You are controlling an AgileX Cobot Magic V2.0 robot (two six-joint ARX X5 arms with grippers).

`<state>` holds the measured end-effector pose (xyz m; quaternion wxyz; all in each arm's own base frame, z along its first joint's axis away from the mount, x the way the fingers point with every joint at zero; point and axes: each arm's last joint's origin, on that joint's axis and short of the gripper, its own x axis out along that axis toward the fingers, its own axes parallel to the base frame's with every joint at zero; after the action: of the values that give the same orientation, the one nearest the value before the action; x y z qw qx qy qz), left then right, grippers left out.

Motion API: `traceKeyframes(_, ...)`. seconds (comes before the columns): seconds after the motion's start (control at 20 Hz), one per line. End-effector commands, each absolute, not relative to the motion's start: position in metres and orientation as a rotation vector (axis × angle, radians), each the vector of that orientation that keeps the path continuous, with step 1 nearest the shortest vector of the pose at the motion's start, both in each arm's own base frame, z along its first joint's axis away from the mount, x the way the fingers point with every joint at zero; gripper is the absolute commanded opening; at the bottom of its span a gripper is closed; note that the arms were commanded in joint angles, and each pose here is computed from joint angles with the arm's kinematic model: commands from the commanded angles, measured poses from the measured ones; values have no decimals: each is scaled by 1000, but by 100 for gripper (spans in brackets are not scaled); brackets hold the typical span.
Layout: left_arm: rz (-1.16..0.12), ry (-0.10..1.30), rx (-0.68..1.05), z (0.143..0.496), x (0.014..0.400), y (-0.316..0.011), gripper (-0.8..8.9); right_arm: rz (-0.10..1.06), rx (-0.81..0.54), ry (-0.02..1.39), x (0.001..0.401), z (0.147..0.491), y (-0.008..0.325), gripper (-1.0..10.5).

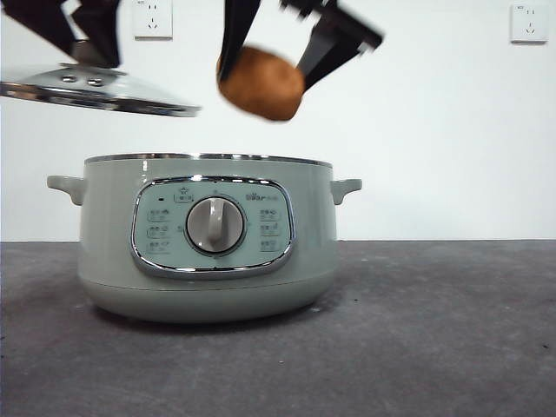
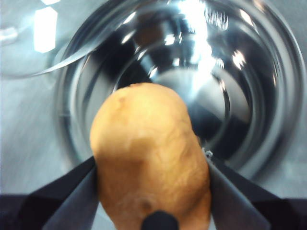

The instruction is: Pick up the potato,open the lid,put the potato in the pot,close the lid

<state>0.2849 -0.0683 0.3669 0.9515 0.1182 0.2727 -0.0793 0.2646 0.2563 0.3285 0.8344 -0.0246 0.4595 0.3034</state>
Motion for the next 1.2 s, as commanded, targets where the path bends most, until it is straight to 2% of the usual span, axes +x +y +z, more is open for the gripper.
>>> traceKeyframes(0.05,-126,493,208,378,285,-51,-8,653,-83,1001,290,309,277,1)
traceKeyframes(0.25,-52,497,141,378,289,-24,-8,666,-147,1037,319,274,306,1)
traceKeyframes(0.35,-56,498,115,378,290,-16,-8,662,-169,1069,326,255,314,2)
traceKeyframes(0.6,-43,511,109,377,289,-10,-8,643,-196,1136,333,226,320,11)
traceKeyframes(0.65,-43,513,109,377,289,-10,-8,643,-197,1136,333,226,320,52)
traceKeyframes(0.8,-44,514,109,377,289,-10,-8,647,-199,1136,331,226,321,513)
traceKeyframes(0.85,-46,515,108,377,289,-10,-8,648,-201,1138,331,226,321,608)
traceKeyframes(1.0,-65,519,91,376,289,-11,-8,699,-178,1132,327,239,320,630)
traceKeyframes(1.2,-117,543,48,374,288,-13,-8,687,-177,1032,307,300,303,640)
